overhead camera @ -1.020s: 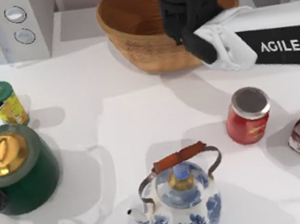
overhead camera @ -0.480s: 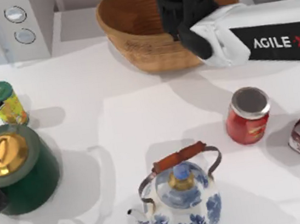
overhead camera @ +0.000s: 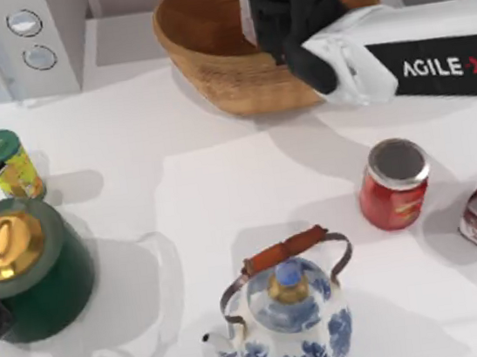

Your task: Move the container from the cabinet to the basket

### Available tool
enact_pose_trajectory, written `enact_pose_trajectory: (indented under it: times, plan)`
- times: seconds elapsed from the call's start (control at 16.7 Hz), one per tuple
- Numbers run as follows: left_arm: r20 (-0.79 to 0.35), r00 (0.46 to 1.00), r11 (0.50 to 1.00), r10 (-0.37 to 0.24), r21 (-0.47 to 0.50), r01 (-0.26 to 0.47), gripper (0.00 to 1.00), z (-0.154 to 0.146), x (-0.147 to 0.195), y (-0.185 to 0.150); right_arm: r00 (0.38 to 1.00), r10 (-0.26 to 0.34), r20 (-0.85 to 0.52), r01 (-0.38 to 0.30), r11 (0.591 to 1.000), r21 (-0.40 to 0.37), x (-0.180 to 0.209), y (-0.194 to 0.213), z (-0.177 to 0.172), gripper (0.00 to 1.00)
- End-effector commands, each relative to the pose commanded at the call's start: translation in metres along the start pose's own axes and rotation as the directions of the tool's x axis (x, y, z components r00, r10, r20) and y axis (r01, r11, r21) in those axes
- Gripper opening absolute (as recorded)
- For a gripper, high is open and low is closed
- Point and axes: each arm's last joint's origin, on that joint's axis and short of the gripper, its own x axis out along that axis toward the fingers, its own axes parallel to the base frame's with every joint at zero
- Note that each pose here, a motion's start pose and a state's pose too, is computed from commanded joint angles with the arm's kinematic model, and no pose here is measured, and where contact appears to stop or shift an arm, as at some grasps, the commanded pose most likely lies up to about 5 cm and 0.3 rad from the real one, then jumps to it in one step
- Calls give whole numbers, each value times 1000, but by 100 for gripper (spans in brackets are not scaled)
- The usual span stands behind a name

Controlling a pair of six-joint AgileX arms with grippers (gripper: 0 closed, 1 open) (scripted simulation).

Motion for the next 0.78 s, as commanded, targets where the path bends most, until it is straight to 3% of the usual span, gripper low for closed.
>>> enact_pose_trajectory:
  times: [0.18,0.24,0.78]
  plan:
    - [0,1000,1000,0,0,0,100,0,0,0,1000,0,0,0,1000,0,0,0,0,98]
    - [0,1000,1000,0,0,0,100,0,0,0,1000,0,0,0,1000,0,0,0,0,100]
    - [0,1000,1000,0,0,0,100,0,0,0,1000,0,0,0,1000,0,0,0,0,100]
